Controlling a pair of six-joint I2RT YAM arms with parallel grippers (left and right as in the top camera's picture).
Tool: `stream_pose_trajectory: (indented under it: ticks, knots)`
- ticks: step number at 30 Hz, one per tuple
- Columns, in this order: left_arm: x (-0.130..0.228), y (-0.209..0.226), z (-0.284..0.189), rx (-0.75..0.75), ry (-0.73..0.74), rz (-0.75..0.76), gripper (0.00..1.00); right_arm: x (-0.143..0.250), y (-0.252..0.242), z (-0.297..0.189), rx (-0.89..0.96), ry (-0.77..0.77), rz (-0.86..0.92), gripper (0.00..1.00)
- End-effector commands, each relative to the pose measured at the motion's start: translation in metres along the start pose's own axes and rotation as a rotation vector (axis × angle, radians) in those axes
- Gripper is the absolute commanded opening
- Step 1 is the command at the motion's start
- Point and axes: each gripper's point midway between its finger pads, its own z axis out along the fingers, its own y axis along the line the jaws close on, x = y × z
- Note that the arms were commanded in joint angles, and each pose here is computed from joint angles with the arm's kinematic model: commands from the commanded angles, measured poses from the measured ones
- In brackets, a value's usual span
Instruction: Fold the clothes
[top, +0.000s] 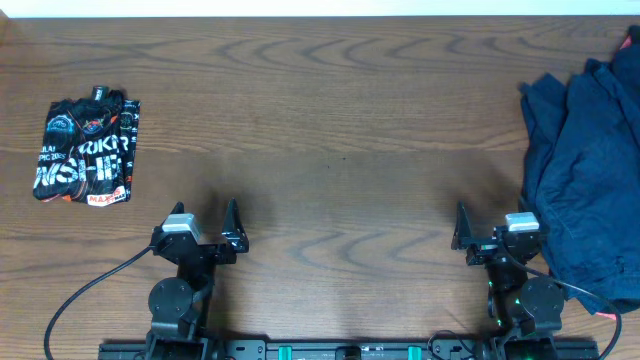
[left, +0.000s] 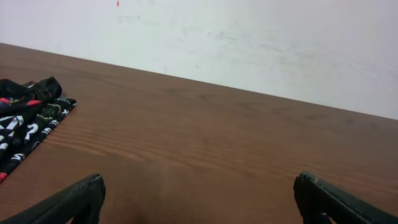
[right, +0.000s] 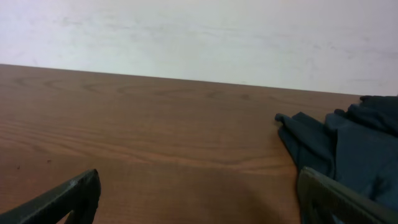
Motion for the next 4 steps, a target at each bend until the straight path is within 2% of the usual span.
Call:
stream_pose_trajectory:
  ticks: [1, 4]
  knots:
    - [0.0166, 0.006, 0.0007, -0.021, 0.051, 0.024, 0.98, -0.0004, -0.0029, -0.0006, 0.01, 0.001, -0.006, 0.99]
    - [0.0166, 0.006, 0.0007, -0.021, 0.051, 0.024, 0.98, -0.0004, -0.0029, -0.0006, 0.01, 0.001, -0.006, 0.99]
